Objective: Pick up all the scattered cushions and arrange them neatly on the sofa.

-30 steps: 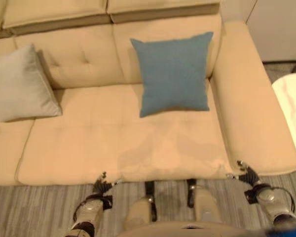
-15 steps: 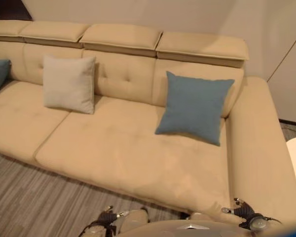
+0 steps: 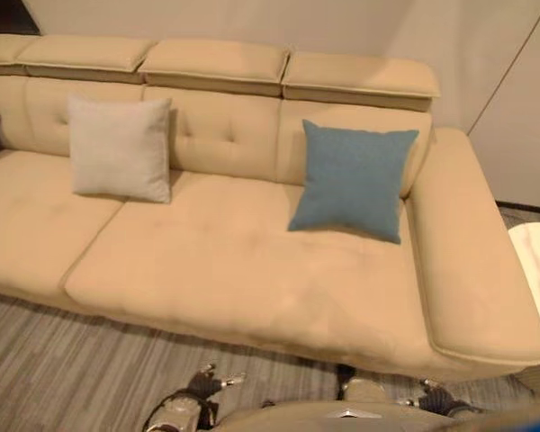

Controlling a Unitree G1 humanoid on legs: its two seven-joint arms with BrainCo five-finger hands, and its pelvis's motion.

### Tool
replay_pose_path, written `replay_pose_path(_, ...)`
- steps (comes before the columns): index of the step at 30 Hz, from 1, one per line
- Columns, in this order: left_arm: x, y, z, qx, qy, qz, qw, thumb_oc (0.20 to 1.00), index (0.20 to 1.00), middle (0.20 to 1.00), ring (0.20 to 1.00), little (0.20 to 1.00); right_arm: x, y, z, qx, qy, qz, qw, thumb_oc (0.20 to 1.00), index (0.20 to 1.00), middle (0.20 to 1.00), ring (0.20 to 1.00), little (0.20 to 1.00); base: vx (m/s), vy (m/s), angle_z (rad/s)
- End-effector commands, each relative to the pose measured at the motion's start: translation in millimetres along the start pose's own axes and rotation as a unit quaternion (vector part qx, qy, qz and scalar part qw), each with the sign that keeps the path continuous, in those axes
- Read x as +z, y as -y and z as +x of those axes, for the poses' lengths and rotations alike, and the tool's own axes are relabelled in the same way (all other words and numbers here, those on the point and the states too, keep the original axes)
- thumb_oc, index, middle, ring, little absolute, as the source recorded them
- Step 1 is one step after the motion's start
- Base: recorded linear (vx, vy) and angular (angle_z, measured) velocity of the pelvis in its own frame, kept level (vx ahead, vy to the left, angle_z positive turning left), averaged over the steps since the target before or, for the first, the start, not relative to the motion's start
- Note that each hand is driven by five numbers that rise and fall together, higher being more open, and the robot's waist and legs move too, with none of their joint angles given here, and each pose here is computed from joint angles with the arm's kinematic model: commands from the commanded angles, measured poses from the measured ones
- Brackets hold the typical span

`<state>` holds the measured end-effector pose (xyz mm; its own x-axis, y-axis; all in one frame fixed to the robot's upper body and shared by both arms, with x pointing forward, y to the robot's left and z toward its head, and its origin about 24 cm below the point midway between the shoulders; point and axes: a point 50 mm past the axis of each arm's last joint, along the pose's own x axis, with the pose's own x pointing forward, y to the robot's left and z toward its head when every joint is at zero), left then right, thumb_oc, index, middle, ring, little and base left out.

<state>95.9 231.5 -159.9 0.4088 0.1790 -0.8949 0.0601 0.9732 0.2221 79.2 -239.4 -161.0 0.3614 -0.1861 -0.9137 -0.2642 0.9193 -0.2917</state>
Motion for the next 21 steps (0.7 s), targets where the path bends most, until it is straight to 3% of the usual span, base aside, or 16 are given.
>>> replay_pose_path(1,19,-10,3,0.016,0.032,-0.005,0.999,1.000,1.000,1.000,1.000,1.000,34,18,4,-0.021,0.046,-0.028,0.998,1.000,1.000,1.000,1.000,1.000,-0.22,0.100,0.03)
replay_pose_path(21,0,-3,0,0.009,0.002,-0.041,0.999,1.000,1.000,1.000,1.000,1.000,7,11,2,-0.015,0.007,-0.015,1.000,1.000,1.000,1.000,1.000,1.000,-0.05,-0.052,-0.07)
